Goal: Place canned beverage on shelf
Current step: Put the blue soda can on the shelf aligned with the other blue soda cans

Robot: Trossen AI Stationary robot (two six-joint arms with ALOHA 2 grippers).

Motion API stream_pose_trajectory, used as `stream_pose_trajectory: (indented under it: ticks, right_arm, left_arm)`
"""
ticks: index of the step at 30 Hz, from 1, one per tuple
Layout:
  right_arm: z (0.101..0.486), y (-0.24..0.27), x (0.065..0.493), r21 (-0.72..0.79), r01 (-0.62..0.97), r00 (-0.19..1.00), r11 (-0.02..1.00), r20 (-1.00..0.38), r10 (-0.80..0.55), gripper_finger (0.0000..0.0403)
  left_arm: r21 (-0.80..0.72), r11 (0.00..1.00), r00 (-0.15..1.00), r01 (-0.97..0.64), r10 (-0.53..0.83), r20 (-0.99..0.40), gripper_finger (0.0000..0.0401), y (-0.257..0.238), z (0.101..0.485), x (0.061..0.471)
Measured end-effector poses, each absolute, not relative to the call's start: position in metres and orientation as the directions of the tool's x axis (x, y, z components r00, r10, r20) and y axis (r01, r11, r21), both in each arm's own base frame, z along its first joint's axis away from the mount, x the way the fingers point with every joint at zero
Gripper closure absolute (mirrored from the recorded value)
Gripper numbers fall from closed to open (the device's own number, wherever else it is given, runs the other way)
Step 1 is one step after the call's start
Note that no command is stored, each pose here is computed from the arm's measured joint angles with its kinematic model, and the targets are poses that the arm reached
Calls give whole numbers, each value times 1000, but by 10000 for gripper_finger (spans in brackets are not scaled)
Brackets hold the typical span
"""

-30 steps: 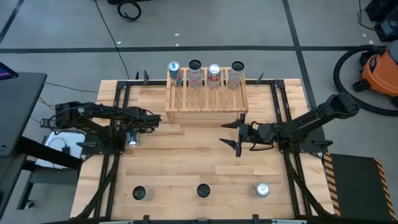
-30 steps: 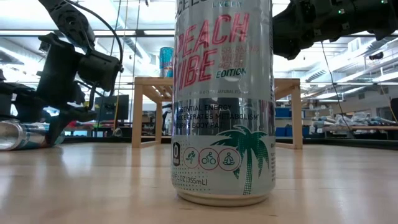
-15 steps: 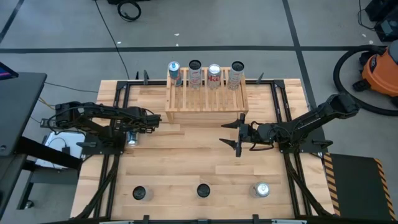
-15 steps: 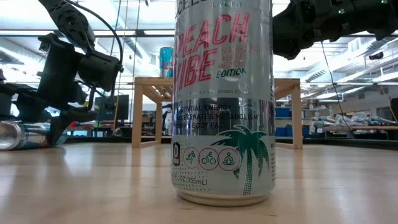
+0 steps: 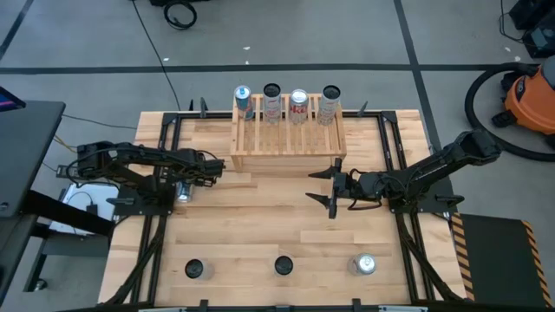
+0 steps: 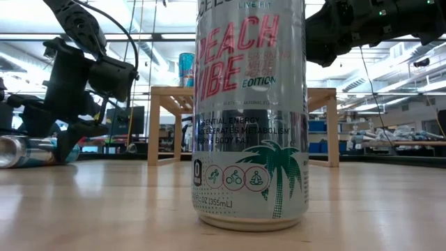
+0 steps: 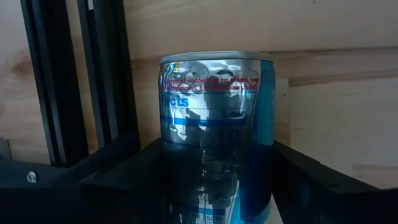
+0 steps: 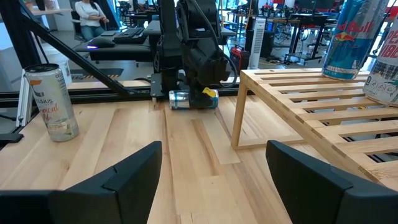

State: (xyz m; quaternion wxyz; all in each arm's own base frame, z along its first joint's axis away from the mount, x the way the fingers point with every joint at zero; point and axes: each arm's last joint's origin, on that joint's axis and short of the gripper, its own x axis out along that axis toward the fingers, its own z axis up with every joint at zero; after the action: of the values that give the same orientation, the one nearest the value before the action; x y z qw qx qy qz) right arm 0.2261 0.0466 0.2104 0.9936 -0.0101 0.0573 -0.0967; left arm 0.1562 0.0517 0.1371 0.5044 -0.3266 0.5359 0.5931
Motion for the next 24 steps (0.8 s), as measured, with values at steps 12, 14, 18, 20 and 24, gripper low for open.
stream_pose_trajectory:
  ticks: [12, 14, 18, 20, 24]
  right_arm:
    - [210, 47, 226, -31, 191, 975, 981, -112, -193, 106]
    - [210, 47, 226, -31, 191, 975, 981, -112, -193, 106]
    - [210, 47, 226, -31, 191, 975, 981, -112, -193, 106]
    - [210, 47, 226, -31, 191, 975, 981, -112, -193, 106]
    - [210, 47, 226, -31, 191, 975, 981, -112, -193, 106]
  left_arm:
    - [313, 140, -275, -940, 236, -932, 159, 51, 137, 156]
    - [312, 142, -275, -939, 235, -932, 158, 51, 137, 156]
    - [317, 205, -269, -926, 232, -935, 158, 53, 137, 157]
    - [310, 241, -254, -920, 237, -938, 159, 53, 137, 159]
    - [282, 311, -197, -908, 278, -940, 165, 51, 140, 162]
